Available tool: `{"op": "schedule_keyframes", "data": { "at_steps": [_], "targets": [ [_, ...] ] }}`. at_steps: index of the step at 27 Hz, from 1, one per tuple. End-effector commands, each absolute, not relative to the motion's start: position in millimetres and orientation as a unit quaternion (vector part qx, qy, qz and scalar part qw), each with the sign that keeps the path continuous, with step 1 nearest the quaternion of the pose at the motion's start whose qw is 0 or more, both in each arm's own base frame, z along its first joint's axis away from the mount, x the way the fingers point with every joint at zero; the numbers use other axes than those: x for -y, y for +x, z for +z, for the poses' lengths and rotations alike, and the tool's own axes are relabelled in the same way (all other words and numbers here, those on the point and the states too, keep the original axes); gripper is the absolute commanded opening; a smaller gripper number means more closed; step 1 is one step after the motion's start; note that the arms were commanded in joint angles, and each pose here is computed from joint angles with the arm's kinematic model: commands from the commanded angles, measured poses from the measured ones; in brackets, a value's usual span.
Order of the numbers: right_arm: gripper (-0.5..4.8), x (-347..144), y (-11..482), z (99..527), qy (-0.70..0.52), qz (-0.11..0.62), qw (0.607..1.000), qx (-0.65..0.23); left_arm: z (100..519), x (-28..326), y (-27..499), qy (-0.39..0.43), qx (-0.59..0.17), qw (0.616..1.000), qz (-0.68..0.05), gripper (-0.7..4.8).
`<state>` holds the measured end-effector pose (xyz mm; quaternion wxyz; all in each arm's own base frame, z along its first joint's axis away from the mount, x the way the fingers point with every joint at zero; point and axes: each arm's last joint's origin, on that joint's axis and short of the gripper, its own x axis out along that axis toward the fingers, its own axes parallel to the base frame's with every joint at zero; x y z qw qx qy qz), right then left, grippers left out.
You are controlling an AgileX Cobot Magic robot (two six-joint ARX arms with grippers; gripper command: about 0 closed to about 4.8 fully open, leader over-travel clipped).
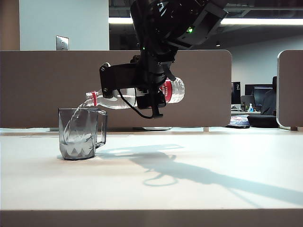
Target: Pick up the mineral water bottle on the table and pour water into the mug until it's half full.
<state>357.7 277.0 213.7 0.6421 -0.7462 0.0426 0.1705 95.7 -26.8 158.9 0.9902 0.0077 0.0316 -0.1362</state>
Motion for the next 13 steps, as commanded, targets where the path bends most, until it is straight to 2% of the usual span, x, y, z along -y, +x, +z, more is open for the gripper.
{"op": "schedule_keyframes", "data": {
  "at_steps": [1,13],
  "targets": [
    [2.73,-278.0,358.0,225.8,-0.739,0.149,0.657,-0.025,161.0,26.9,95.7,0.007,-0.024,0.990,-0.138,-0.05],
    [2.74,-277.8,358.1,226.1,-0.739,0.145,0.658,-0.028,161.0,26.9,95.7,0.007,-0.024,0.990,-0.138,-0.05]
  ]
}}
